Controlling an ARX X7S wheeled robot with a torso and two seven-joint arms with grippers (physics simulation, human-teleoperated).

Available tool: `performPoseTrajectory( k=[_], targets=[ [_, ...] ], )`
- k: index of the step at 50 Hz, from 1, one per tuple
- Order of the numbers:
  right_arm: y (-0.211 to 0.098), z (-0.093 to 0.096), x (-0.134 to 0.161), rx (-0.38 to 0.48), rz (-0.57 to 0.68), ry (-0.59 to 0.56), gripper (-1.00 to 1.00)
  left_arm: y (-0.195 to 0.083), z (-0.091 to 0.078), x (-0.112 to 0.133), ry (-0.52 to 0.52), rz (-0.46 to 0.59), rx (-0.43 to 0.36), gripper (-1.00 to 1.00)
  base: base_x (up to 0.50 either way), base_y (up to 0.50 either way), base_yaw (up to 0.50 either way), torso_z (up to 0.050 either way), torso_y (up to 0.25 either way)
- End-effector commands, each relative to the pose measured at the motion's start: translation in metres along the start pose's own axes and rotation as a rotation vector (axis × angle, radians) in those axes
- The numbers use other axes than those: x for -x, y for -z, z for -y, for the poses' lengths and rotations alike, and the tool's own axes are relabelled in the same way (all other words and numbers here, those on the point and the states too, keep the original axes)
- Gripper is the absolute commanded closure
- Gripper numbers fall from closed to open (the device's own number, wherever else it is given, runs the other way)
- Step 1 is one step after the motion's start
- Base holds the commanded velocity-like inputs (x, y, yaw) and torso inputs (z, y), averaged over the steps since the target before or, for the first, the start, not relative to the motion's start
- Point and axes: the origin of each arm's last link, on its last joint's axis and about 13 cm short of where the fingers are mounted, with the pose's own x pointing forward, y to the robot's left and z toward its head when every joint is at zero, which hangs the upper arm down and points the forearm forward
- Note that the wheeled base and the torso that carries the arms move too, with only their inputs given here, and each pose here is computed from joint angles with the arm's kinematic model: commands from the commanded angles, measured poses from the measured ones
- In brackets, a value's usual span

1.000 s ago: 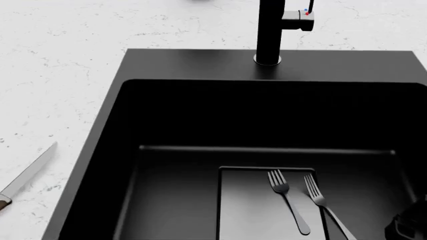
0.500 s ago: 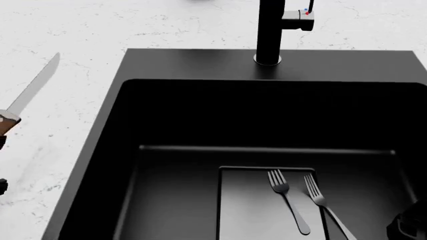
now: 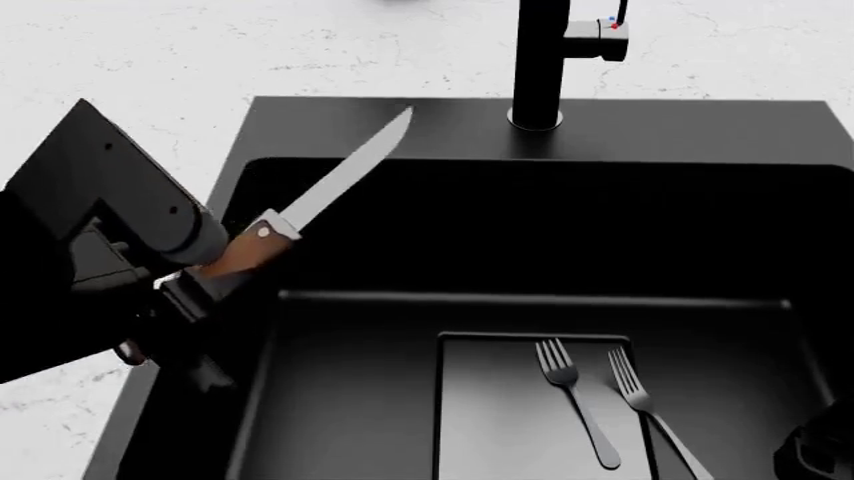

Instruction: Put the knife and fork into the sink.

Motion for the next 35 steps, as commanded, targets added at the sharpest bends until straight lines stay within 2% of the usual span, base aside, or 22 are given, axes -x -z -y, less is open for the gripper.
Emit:
performPoseTrajectory(
  k=[1,10,14,18,23,35],
  targets=[
    [-0.004,-0.001,-0.004,-0.007,0.040,-0.043,-1.00,-0.024,0.021,-0.033,0.117,0.052,-0.042,1.00,0.00,0.00,0.00,0.000,0.000],
    [-0.003,-0.001,-0.002,-0.007,0.039,-0.043,-1.00,-0.021,0.031,-0.067,0.152,0.009,-0.062,1.00,0.00,0.00,0.00,0.000,0.001],
    [-0.002,-0.002,0.000,-0.010,0.039,-0.044,-1.00,-0.019,0.035,-0.086,0.159,-0.011,-0.020,1.00,0.00,0.00,0.00,0.000,0.000],
    [-0.003,-0.002,0.000,-0.010,0.037,-0.045,-1.00,-0.009,0.039,-0.104,0.137,-0.036,0.002,1.00,0.00,0.00,0.00,0.000,0.000],
    [-0.005,-0.004,0.001,-0.003,0.041,-0.051,-1.00,0.005,0.045,-0.120,0.163,-0.087,0.015,1.00,0.00,0.00,0.00,0.000,0.002],
    [-0.006,-0.006,0.003,0.001,0.046,-0.046,-1.00,0.036,0.056,-0.153,0.153,-0.212,0.008,1.00,0.00,0.00,0.00,0.000,0.001]
  ],
)
